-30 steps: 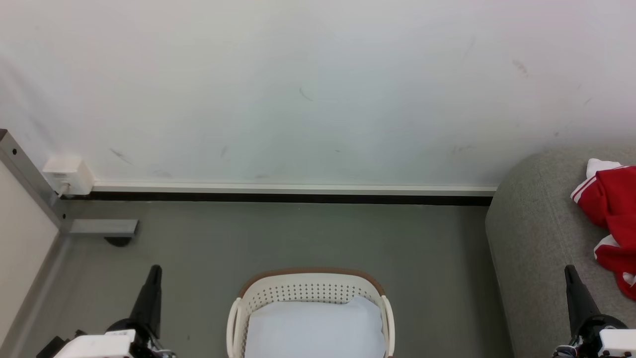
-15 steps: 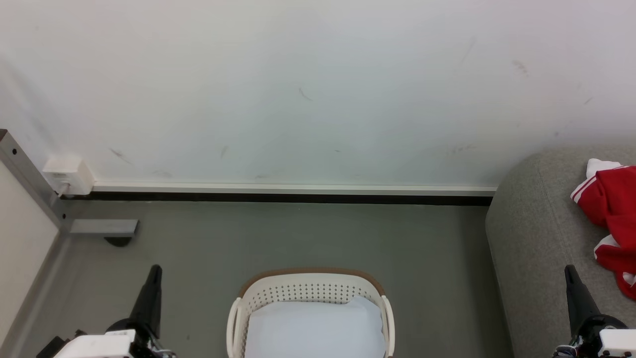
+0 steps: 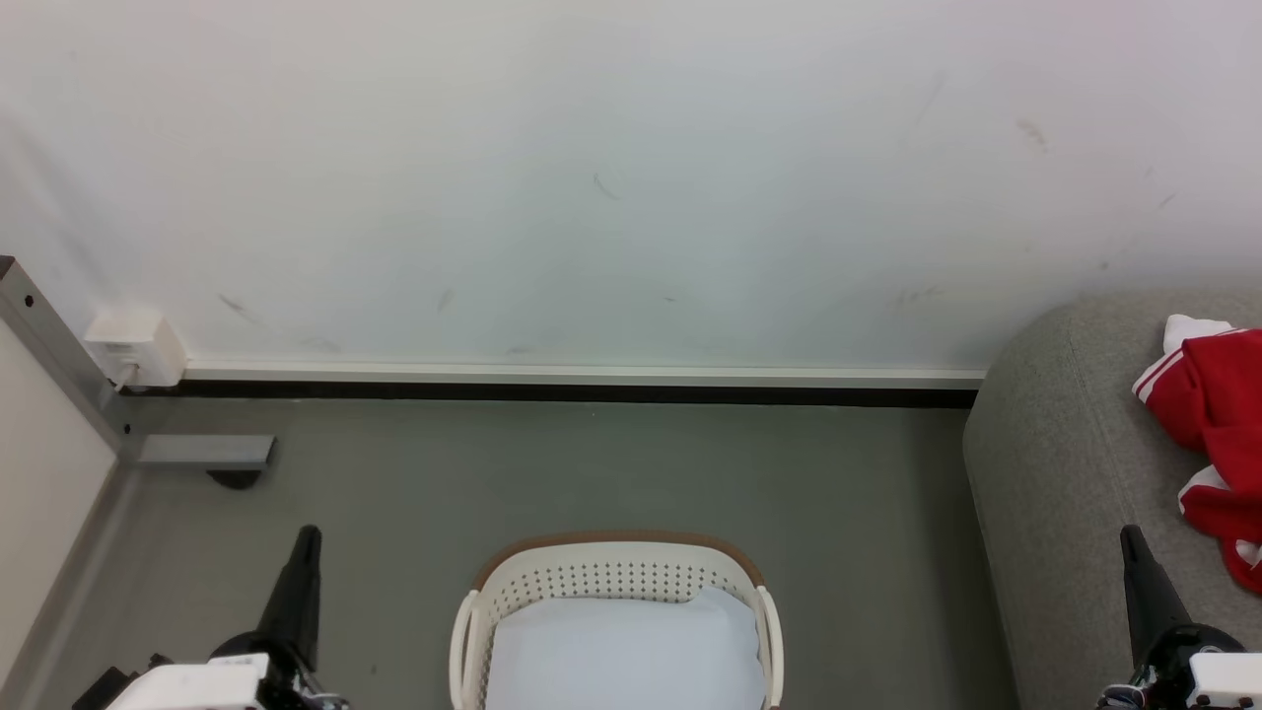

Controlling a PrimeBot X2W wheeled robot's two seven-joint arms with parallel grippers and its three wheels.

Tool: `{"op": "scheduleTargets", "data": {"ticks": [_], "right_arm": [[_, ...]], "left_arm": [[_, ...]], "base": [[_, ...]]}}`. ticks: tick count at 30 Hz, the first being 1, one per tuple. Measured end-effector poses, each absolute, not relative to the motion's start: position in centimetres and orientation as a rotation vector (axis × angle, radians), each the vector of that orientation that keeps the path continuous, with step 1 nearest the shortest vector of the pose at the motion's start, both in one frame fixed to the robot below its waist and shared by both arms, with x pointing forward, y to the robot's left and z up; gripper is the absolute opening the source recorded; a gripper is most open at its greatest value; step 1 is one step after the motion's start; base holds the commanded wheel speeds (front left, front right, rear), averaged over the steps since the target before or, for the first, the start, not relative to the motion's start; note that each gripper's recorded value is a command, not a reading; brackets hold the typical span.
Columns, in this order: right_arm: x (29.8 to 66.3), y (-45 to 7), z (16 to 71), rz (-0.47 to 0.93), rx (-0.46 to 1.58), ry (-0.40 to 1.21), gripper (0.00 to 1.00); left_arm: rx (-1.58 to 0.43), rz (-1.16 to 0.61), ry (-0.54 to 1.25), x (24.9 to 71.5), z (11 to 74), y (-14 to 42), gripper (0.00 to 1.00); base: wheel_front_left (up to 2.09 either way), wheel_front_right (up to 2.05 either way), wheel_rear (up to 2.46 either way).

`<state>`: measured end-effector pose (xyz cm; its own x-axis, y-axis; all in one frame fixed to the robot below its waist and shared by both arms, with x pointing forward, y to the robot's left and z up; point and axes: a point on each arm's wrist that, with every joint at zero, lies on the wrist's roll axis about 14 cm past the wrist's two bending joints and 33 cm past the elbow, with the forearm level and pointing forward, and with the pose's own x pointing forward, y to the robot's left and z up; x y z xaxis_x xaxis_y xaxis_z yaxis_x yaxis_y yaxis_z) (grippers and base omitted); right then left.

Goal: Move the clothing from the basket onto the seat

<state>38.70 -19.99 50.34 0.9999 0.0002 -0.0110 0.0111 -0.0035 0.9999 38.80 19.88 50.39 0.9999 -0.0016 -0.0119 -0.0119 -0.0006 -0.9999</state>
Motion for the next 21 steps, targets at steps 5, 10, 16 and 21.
{"op": "scheduleTargets", "data": {"ticks": [5, 10, 16, 21], "right_arm": [[38.7, -19.99, 50.34, -0.009, 1.574, 0.009, 0.0], [38.71, -19.99, 50.35, -0.008, 1.574, 0.009, 0.0], [38.71, -19.99, 50.35, -0.008, 1.574, 0.009, 0.0], [38.71, -19.99, 50.35, -0.008, 1.574, 0.009, 0.0]], "left_arm": [[-1.571, 0.008, 0.01, 38.8, 50.4, 19.88, 0.0], [-1.571, 0.008, 0.01, 38.8, 50.4, 19.88, 0.0], [-1.571, 0.008, 0.01, 38.8, 50.4, 19.88, 0.0], [-1.571, 0.008, 0.01, 38.8, 50.4, 19.88, 0.0]], "base": [[0.0, 0.0, 0.0], [0.0, 0.0, 0.0], [0.0, 0.0, 0.0], [0.0, 0.0, 0.0]]}}
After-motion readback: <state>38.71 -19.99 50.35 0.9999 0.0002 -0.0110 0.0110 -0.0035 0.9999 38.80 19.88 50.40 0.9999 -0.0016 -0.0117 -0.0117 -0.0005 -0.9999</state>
